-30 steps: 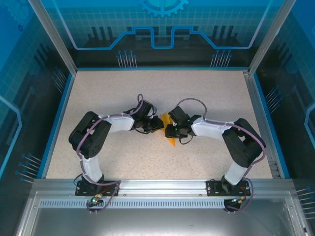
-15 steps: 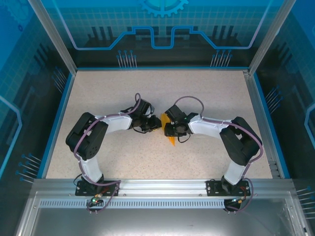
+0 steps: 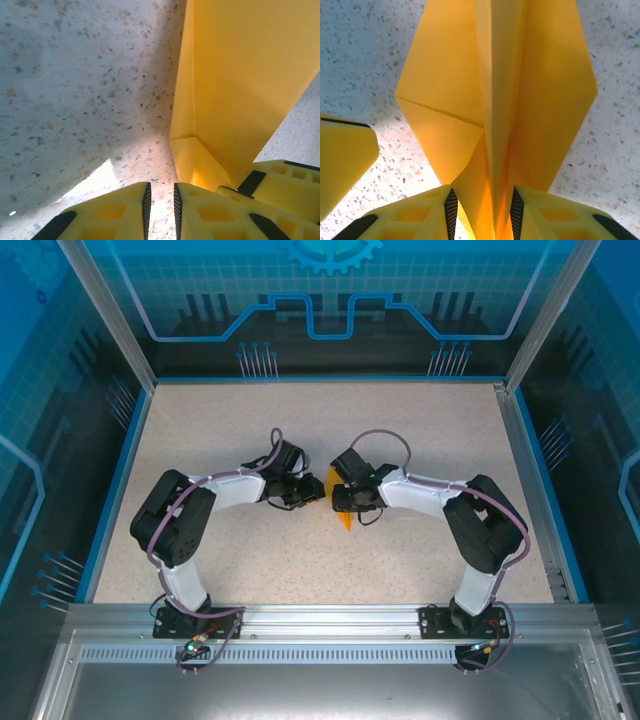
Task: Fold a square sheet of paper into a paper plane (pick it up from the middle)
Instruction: Move a paper plane to the center of the table.
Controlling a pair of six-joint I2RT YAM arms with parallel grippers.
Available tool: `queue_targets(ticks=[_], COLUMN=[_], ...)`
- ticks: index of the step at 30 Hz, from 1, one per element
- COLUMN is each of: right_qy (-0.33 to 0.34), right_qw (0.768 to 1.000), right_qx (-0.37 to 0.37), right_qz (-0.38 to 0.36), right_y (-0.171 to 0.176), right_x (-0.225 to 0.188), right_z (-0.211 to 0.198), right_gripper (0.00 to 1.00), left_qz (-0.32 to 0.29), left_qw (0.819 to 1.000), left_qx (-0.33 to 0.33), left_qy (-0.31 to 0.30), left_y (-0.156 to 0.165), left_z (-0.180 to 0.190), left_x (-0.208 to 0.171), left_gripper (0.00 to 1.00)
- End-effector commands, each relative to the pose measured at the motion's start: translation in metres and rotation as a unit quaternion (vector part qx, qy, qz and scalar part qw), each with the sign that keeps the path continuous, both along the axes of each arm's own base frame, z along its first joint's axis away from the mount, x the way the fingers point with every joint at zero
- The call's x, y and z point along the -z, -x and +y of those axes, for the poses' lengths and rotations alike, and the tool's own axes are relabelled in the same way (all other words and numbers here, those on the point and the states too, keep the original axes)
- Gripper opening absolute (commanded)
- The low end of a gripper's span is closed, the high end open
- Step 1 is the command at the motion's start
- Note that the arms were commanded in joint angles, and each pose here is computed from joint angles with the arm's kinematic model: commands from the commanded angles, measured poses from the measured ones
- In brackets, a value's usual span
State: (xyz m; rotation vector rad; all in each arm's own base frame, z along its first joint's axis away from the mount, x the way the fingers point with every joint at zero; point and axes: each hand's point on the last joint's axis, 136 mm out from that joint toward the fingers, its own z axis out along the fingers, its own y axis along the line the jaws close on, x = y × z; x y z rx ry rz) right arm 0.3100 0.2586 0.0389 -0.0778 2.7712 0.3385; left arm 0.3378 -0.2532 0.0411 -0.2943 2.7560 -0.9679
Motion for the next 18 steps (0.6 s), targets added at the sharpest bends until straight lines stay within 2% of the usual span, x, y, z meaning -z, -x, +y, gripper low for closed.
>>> queue_targets(ticks=[1,5,13,18], right_qy=[0.016,0.018,0.048,0.075], right_qw=[1.0,1.0,0.999,0.997], right_qx=[-0.006,-0.001,0.01,0.012], right_qz=[0.0,0.0,0.003,0.005], right_y=[0.0,-0.002,-0.004,-0.003], right_x=[0.002,0.004,0.008,0.01], right_z=[0.004,0.005,0.001,-0.002], right_gripper=[0.35,0.33,0.17,0.18], left_qz=[-0.002,-0.003,-0.004,-0.007], left_qw=[1.0,0.999,0.996,0.991], left_qx=[-0.005,-0.014,-0.044,-0.067], left_qy=[-0.02,-0.032,-0.077,-0.113], left_y=[0.004,0.004,0.004,0.004], left_z=[0.013,0.02,0.039,0.055], left_x=[-0.001,-0.001,0.001,0.001], left_gripper=[0.23,0.25,0.34,0.42])
